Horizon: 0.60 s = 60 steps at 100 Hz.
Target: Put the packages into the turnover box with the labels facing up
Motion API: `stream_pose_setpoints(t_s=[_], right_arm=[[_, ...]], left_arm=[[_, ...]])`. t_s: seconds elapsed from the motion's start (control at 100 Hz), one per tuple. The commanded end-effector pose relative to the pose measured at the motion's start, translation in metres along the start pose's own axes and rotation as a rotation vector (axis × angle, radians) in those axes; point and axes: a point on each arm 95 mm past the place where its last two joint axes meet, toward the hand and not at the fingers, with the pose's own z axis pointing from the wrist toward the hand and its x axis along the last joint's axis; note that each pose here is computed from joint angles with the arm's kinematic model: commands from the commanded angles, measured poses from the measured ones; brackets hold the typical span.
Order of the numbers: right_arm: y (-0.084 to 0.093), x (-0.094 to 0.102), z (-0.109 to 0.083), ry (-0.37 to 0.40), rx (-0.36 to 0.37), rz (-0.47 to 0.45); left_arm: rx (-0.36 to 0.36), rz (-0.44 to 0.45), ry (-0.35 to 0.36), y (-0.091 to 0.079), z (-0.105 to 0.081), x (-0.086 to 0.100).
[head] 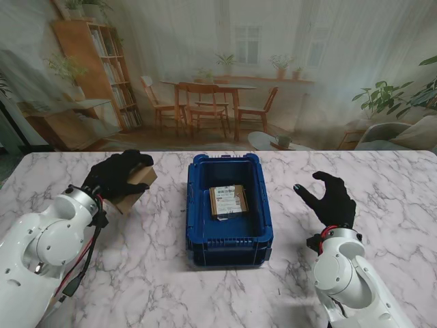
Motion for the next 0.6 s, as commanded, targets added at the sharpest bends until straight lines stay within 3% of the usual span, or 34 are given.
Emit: stream_pose_setpoints(t_s=[0.0, 0.13, 0.3, 0.59], right_arm=[[0.009, 0.007, -0.003, 0.042, -0.010, 0.002], [0.020, 0.018, -0.008, 0.104, -0.001, 0.009], [0.029, 0.030, -0.013, 0.171, 0.044, 0.048], [0.029, 0.054, -0.022, 0.287, 0.114, 0.101]], left_arm=[[0.077, -0.022, 0.053, -0.025, 0.012, 0.017], [0.157, -0.104, 0.097, -0.040, 0.024, 0.038], [0.212, -0.164, 0.152, -0.054, 0.033, 0.066], [0.289, -0.277, 0.277, -0.069, 0.036, 0.118]])
